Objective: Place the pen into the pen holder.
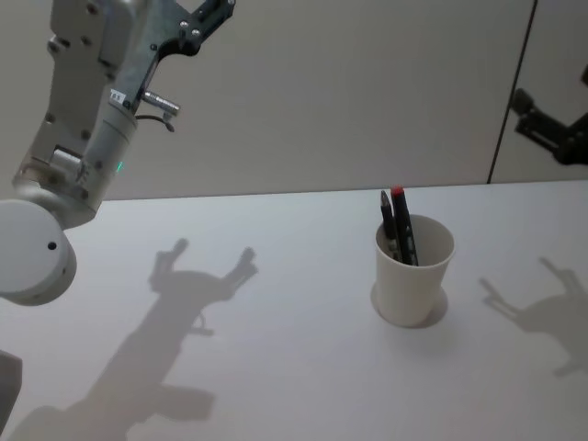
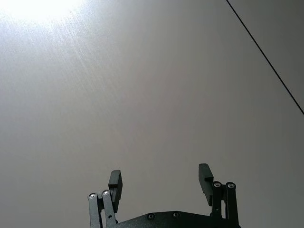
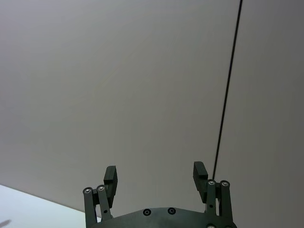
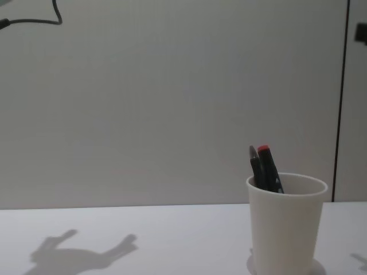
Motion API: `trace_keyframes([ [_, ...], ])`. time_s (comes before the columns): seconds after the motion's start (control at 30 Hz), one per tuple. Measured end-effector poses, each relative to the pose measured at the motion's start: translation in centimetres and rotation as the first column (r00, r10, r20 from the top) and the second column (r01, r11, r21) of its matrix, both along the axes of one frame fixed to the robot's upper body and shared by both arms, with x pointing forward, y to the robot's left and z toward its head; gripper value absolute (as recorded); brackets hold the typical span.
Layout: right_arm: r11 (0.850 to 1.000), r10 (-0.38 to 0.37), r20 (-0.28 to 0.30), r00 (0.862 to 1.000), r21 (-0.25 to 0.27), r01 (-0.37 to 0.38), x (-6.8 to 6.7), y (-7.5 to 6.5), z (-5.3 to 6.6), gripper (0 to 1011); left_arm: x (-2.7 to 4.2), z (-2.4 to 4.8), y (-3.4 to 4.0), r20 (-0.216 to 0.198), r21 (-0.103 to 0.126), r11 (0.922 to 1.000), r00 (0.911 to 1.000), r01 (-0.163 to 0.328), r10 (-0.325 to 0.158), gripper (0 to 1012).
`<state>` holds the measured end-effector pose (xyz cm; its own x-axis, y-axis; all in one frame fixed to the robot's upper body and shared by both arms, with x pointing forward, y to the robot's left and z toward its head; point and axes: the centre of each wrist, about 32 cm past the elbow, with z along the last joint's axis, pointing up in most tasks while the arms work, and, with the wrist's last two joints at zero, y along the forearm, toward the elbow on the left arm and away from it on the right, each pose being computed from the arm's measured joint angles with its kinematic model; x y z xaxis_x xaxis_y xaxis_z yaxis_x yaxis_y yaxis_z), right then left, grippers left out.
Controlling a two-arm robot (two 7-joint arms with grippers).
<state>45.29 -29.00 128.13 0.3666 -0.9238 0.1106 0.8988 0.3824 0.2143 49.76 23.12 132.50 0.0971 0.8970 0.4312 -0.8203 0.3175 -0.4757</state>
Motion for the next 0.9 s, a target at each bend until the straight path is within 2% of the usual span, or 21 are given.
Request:
trace_keyframes([
  [0.33,0.998,-0.054,0.032,0.998,-0.012,0.055,-0.3,-1.1,1.0,1001,0.00,0.00,0.00,0.000,0.000,1.0000,1.0000,0.000,0.000,1000],
  [0.63,0.998,-0.065,0.038,0.997,-0.012,0.066,-0.3,-1.3,1.1,1001,0.02,-0.14,-0.04,-0.005,0.000,1.0000,1.0000,0.001,-0.001,1001],
  [0.7,0.998,-0.066,0.036,0.997,-0.011,0.067,-0.3,-1.2,1.0,1001,0.08,-0.53,-0.16,-0.020,-0.003,1.0000,0.9998,0.007,-0.007,1001],
  [0.8,0.998,-0.068,0.028,0.997,-0.010,0.068,-0.3,-1.0,0.5,1001,0.19,-1.49,-0.47,-0.059,-0.011,0.9997,0.9980,0.022,-0.023,1001],
  [0.9,0.998,-0.069,0.015,0.997,-0.009,0.070,-0.2,-0.7,-0.2,1001,0.30,-3.16,-0.95,-0.125,-0.025,0.9987,0.9909,0.045,-0.048,1001],
])
